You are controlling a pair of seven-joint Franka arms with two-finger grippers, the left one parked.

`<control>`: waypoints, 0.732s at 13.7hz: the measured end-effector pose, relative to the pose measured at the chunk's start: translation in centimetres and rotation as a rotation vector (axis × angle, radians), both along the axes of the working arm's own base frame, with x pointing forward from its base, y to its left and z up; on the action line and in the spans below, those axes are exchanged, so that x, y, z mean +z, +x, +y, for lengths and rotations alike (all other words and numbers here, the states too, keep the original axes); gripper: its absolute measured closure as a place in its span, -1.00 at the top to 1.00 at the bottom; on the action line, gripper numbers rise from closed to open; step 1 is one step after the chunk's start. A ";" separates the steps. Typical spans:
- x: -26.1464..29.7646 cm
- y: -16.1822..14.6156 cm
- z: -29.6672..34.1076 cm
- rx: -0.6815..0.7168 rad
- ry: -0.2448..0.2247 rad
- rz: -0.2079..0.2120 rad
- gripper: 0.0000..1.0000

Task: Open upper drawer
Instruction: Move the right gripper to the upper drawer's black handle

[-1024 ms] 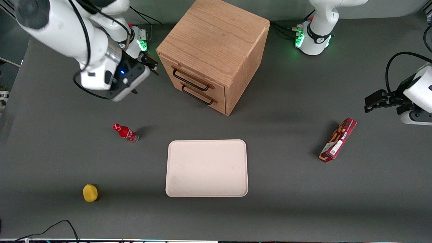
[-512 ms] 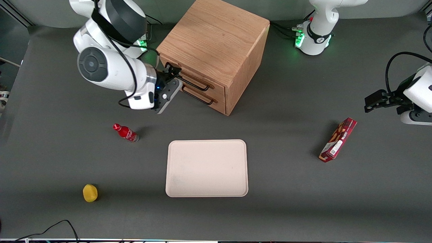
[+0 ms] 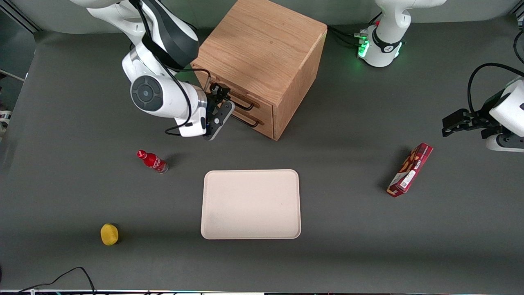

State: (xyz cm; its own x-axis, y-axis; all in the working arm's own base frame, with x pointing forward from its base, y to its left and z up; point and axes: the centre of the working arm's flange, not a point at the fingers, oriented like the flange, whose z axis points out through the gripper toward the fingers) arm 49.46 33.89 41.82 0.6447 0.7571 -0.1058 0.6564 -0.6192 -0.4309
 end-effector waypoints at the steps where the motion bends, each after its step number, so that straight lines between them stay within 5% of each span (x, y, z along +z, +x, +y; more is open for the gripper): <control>1: -0.4 -0.2 -0.1 0.006 -0.002 0.005 1.00; 10: -2.3 -1.6 1.0 0.018 0.004 0.005 1.00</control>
State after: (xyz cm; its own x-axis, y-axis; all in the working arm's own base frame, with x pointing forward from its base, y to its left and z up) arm 47.87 34.88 39.52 0.6301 0.7693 -0.1058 0.6656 -0.6053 -0.4366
